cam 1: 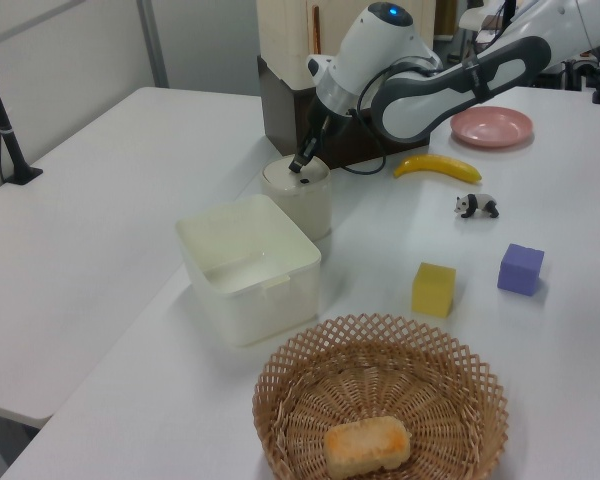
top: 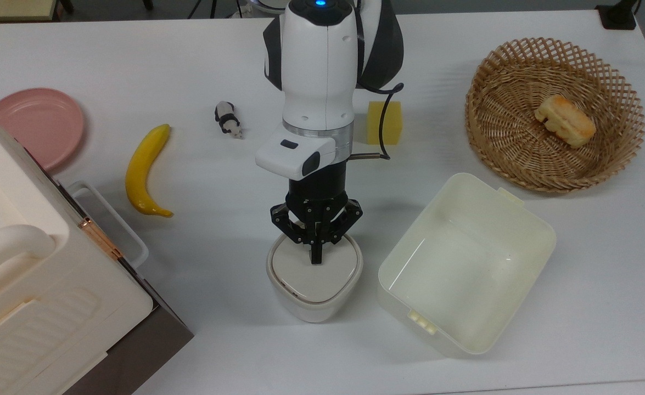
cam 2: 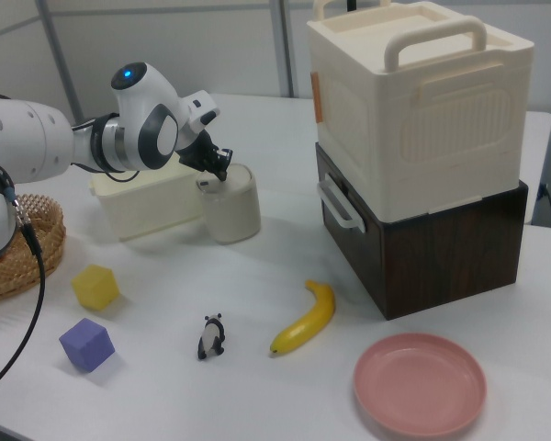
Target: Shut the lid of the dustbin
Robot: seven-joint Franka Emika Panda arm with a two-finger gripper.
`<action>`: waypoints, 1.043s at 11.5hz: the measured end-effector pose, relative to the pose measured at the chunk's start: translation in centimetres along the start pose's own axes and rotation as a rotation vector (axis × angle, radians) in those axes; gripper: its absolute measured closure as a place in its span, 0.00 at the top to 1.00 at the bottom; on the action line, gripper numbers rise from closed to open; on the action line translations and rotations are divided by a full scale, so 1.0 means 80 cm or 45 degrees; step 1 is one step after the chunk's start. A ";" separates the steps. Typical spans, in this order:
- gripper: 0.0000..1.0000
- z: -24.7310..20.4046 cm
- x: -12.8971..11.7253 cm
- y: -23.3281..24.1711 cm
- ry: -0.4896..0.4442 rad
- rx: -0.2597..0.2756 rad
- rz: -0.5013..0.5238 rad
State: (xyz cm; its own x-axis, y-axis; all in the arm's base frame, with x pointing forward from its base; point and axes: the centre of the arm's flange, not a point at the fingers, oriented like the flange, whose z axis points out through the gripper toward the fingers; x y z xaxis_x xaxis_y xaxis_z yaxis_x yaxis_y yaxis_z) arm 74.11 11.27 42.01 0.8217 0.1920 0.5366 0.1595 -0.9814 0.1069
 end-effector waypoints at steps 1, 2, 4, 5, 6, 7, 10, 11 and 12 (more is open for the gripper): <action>0.02 0.000 0.000 -0.002 0.000 -0.001 -0.009; 0.02 0.000 0.000 -0.007 0.000 0.001 -0.018; 0.02 0.000 0.000 -0.010 -0.001 -0.001 -0.030; 0.02 0.000 -0.001 -0.010 -0.001 -0.001 -0.034; 0.03 0.000 0.000 -0.010 -0.001 -0.001 -0.035; 0.02 -0.001 0.000 -0.010 0.000 -0.001 -0.034; 0.03 -0.007 0.000 -0.007 -0.020 0.001 0.012; 0.04 -0.012 -0.001 -0.005 -0.063 -0.002 0.033; 0.05 -0.023 -0.003 -0.002 -0.128 -0.007 0.047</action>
State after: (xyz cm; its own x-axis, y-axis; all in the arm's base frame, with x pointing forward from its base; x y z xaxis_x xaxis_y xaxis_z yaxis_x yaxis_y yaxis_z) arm 72.92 11.38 43.42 0.8778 0.1540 0.4537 0.1249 -0.9877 0.0935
